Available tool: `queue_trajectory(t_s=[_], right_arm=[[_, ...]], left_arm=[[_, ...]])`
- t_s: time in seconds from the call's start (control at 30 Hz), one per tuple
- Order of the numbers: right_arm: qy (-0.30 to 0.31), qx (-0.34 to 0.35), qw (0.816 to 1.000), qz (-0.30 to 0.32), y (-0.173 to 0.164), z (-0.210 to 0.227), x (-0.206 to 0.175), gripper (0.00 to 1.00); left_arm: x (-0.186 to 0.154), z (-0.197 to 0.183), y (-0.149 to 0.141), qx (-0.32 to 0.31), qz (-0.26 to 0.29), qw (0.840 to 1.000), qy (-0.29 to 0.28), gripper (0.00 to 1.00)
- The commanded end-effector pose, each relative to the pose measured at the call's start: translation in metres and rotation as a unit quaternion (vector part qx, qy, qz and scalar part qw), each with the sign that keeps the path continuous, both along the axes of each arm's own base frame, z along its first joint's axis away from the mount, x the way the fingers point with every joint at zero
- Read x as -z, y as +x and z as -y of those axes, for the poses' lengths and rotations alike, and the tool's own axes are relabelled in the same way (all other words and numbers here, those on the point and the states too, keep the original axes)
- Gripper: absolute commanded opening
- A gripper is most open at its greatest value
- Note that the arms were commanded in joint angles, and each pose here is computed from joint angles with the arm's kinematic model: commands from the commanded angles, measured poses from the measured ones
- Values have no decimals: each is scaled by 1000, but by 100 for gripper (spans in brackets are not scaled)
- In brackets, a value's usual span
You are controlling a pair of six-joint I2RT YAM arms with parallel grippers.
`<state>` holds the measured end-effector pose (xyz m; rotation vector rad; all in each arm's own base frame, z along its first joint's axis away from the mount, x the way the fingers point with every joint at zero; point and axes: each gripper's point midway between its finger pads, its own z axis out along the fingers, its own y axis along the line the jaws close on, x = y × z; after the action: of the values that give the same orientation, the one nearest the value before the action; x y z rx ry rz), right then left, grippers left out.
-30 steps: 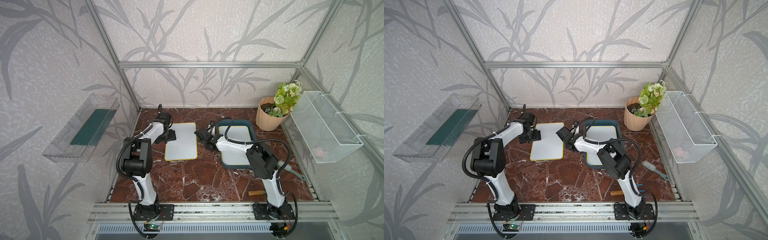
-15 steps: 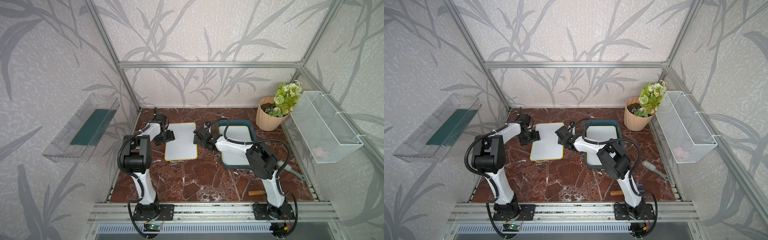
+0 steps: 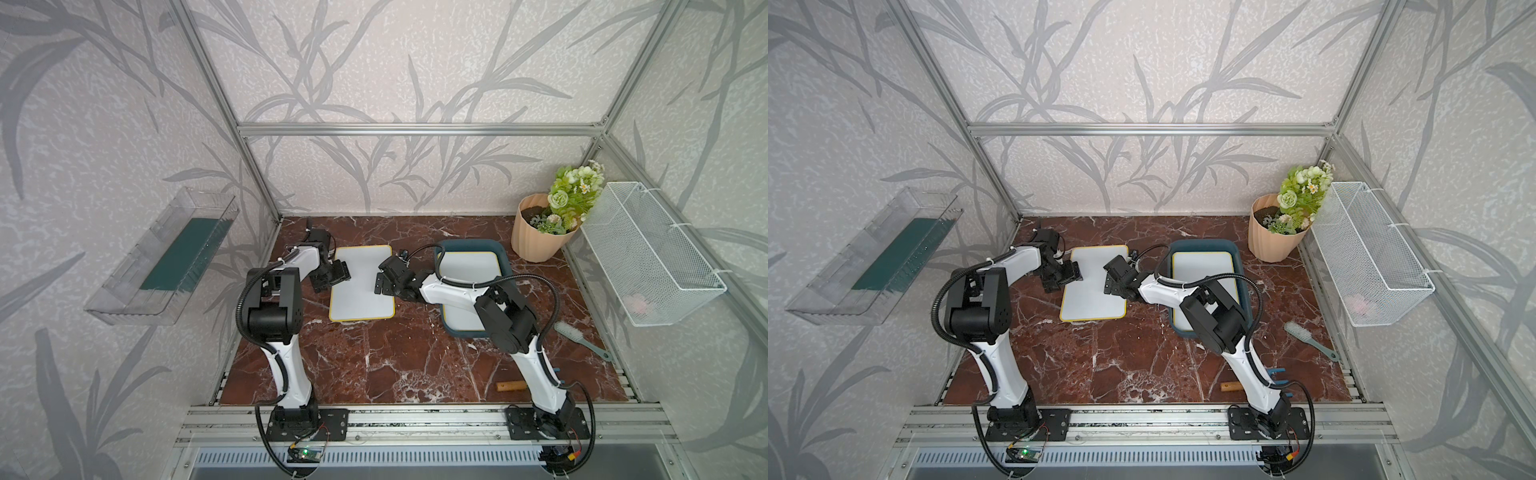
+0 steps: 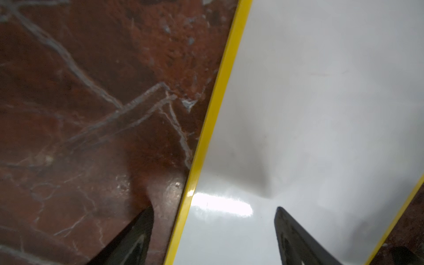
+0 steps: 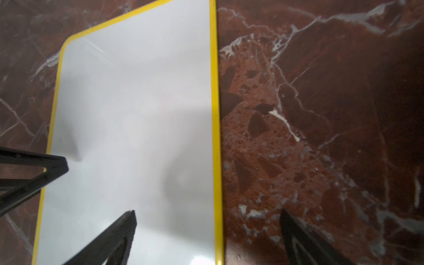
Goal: Put the whiteboard into the storage box
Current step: Move the whiteboard to the center of the board.
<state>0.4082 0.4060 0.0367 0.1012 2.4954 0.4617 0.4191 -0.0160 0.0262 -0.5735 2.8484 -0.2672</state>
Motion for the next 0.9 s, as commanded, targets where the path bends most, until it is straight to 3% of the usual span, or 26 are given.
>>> queue_trajectory(t_s=[0.0, 0.43, 0.87], right_arm=[[20, 4, 1000, -18, 1, -10, 7, 99], [68, -19, 996, -57, -13, -29, 17, 99], [61, -42, 994, -74, -44, -5, 24, 99]], left_arm=[[13, 7, -6, 0, -22, 999, -22, 81], [19, 35, -15, 29, -40, 998, -41, 77], [15, 83, -42, 78, -63, 994, -43, 77]])
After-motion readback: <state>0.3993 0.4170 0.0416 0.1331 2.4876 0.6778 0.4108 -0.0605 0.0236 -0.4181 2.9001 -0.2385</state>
